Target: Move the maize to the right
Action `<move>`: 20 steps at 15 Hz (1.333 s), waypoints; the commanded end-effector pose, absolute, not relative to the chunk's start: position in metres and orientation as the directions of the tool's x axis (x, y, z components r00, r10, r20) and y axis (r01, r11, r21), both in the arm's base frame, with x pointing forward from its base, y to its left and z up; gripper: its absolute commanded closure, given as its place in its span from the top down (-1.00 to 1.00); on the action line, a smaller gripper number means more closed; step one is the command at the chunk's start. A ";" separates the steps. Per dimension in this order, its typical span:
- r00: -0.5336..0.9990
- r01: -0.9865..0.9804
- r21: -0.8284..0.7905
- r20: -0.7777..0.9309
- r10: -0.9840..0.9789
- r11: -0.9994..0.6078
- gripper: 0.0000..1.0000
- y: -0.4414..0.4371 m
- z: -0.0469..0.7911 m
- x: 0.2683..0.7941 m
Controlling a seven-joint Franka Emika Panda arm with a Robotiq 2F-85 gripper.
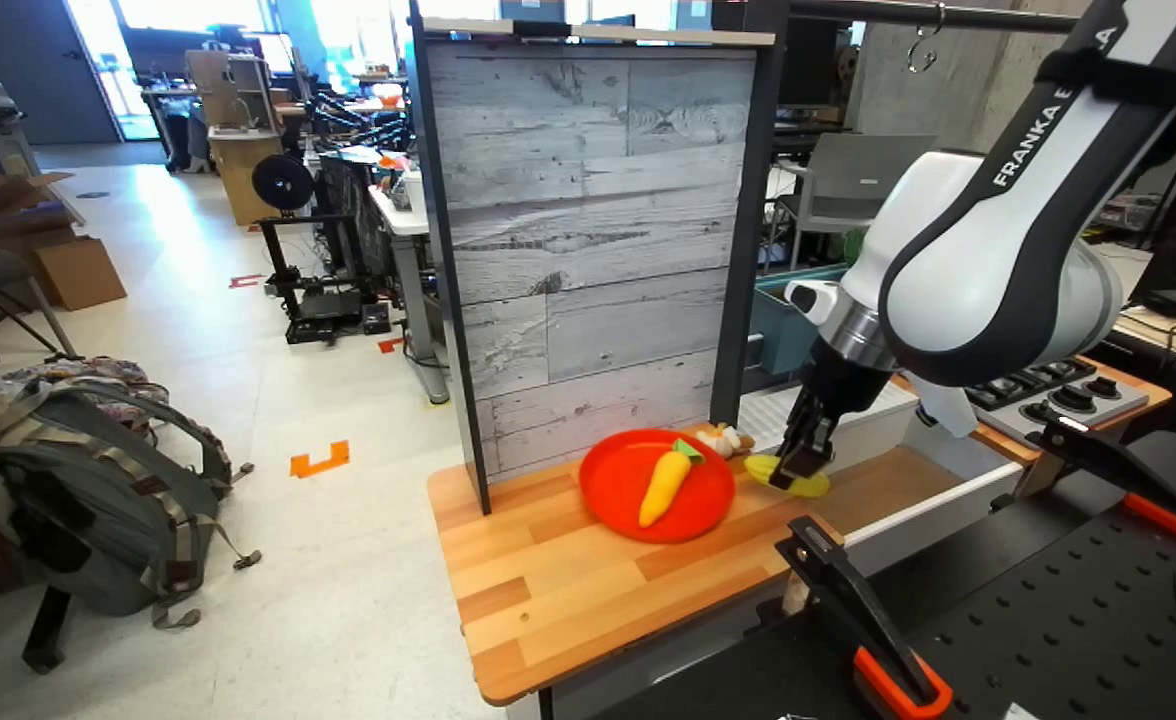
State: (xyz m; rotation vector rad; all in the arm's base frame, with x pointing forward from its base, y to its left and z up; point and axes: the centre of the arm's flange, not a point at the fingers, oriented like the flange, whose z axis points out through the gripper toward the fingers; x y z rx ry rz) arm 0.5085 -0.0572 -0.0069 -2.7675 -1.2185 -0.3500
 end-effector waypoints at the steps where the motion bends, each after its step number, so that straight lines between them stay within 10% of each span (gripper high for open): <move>1: 0.670 0.723 -0.019 0.267 0.693 -0.691 -0.85 -0.071 -0.006 0.507; 20: 0.700 0.713 -0.095 0.153 0.698 -0.694 -0.85 -0.049 -0.032 0.543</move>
